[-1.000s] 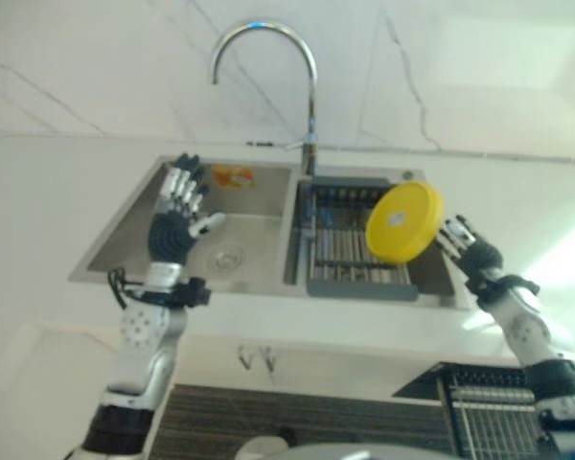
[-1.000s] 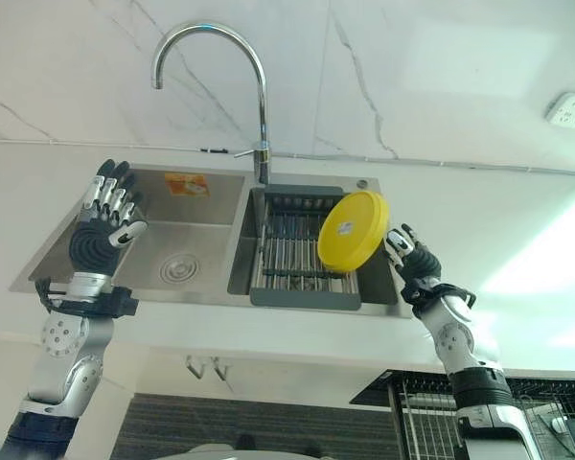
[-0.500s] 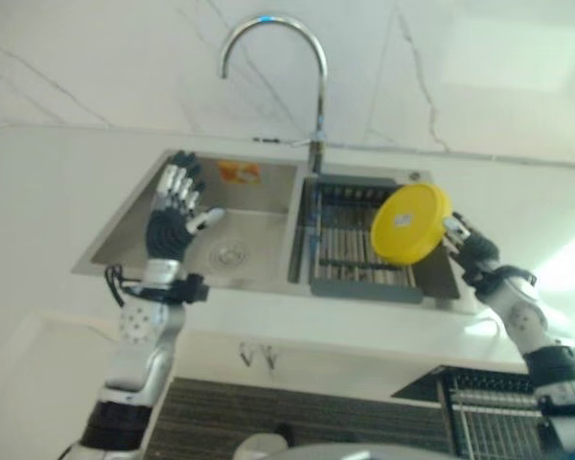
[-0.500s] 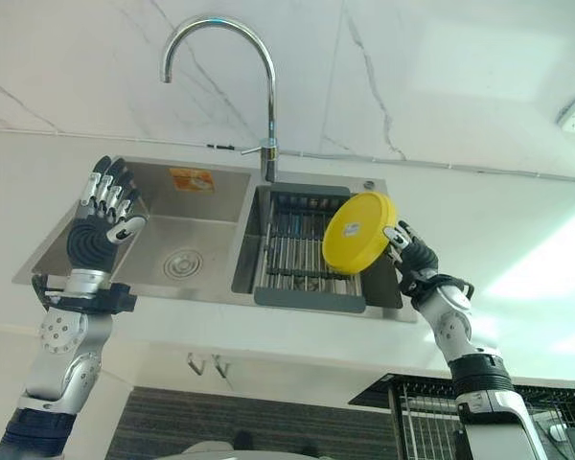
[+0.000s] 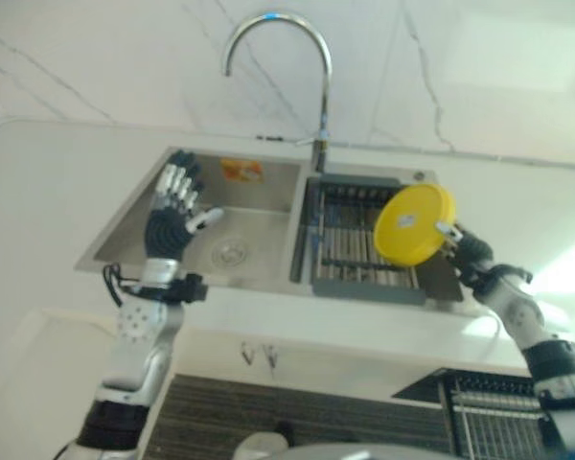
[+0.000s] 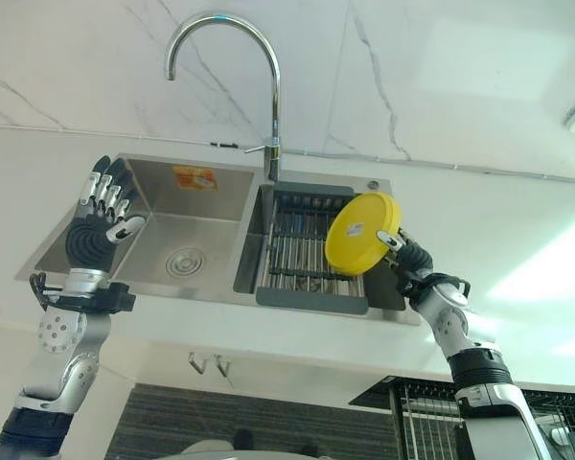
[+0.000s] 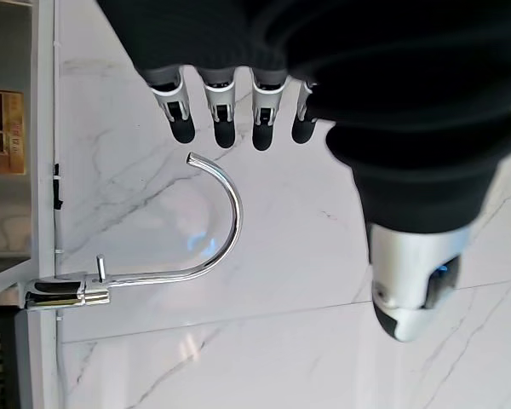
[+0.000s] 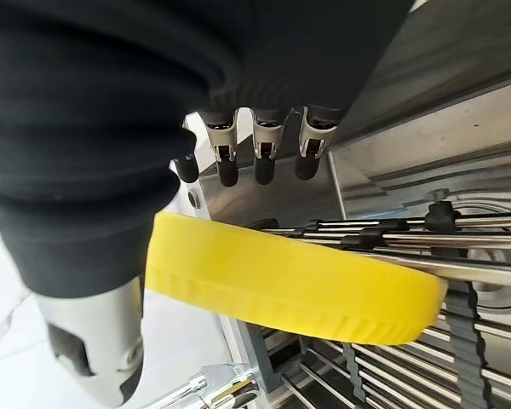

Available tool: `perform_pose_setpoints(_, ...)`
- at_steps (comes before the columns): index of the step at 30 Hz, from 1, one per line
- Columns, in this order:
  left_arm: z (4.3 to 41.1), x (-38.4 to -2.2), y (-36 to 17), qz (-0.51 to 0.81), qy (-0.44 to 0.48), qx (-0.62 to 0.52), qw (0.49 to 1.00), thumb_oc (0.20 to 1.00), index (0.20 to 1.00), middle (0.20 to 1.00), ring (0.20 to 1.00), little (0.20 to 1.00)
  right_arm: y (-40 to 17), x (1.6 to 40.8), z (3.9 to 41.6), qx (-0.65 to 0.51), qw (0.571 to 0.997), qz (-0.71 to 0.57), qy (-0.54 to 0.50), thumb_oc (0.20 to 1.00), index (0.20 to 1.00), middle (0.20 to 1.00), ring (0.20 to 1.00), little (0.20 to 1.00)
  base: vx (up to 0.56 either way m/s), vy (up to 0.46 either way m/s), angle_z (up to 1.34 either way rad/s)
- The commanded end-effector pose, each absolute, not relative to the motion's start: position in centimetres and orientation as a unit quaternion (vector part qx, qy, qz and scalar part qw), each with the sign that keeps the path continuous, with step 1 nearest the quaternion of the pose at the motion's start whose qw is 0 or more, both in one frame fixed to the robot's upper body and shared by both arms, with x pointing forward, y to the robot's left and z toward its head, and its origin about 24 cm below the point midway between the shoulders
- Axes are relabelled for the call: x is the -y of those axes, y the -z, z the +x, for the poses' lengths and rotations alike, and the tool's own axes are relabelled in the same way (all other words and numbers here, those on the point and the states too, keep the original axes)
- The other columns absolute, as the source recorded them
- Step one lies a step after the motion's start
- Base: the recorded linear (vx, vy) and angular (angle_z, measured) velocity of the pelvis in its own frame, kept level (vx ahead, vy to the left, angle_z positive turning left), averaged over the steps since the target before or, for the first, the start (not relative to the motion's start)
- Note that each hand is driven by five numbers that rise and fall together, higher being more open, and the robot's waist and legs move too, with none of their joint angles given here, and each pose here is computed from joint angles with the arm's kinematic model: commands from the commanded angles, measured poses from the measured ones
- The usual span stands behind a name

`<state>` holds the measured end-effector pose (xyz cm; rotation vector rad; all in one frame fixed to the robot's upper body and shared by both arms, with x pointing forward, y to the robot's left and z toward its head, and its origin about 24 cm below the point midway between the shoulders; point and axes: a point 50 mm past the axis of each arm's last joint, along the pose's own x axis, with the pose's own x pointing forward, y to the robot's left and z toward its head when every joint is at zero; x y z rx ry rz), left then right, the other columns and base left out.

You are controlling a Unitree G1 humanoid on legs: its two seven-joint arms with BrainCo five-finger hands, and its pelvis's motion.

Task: Place the dishes in the dishwasher.

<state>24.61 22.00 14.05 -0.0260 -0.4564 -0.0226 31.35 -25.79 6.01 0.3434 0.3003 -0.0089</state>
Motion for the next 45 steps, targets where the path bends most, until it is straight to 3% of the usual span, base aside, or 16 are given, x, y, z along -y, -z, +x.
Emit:
perform_pose_setpoints(1,25.4,-21.0,-15.9,-0.004,0.042,0.263,0.964,1.000,1.000,1.000,1.000,1.000,-10.7,26.8,33.7,-0.086,0.987,0.134,-0.006,1.000,1.000,1.000,1.000,1.000,0.00,0.000,0.00)
perform_pose_setpoints(38,26.3,-20.3,-16.0,-0.014,0.060,0.248,0.967,1.000,1.000,1.000,1.000,1.000,-11.0,29.0,35.3,-0.152,0.986,0.062,0.017,1.000,1.000,1.000,1.000,1.000,0.00,0.000,0.01)
perform_pose_setpoints(39,26.4,-20.3,-16.0,-0.017,0.061,0.247,0.967,1.000,1.000,1.000,1.000,1.000,-10.8,29.2,35.3,-0.159,0.985,0.060,0.017,0.580,0.580,0.580,0.580,0.580,0.00,0.000,0.00)
perform_pose_setpoints(40,26.4,-20.2,-16.0,-0.018,0.061,0.247,0.967,1.000,1.000,1.000,1.000,1.000,-10.8,29.2,35.3,-0.163,0.984,0.067,0.018,0.241,0.241,0.241,0.241,0.241,-0.01,0.014,0.04)
perform_pose_setpoints(41,26.5,-20.2,-16.0,-0.019,0.062,0.246,0.967,1.000,1.000,1.000,1.000,1.000,-10.5,29.3,35.3,-0.171,0.982,0.076,0.015,0.200,0.200,0.200,0.200,0.200,0.00,0.014,0.05)
perform_pose_setpoints(45,26.7,-20.0,-15.7,-0.029,0.064,0.235,0.970,1.000,1.000,1.000,1.000,1.000,-9.7,29.3,35.3,-0.198,0.976,0.086,0.023,0.200,0.200,0.200,0.200,0.200,0.00,0.014,0.05)
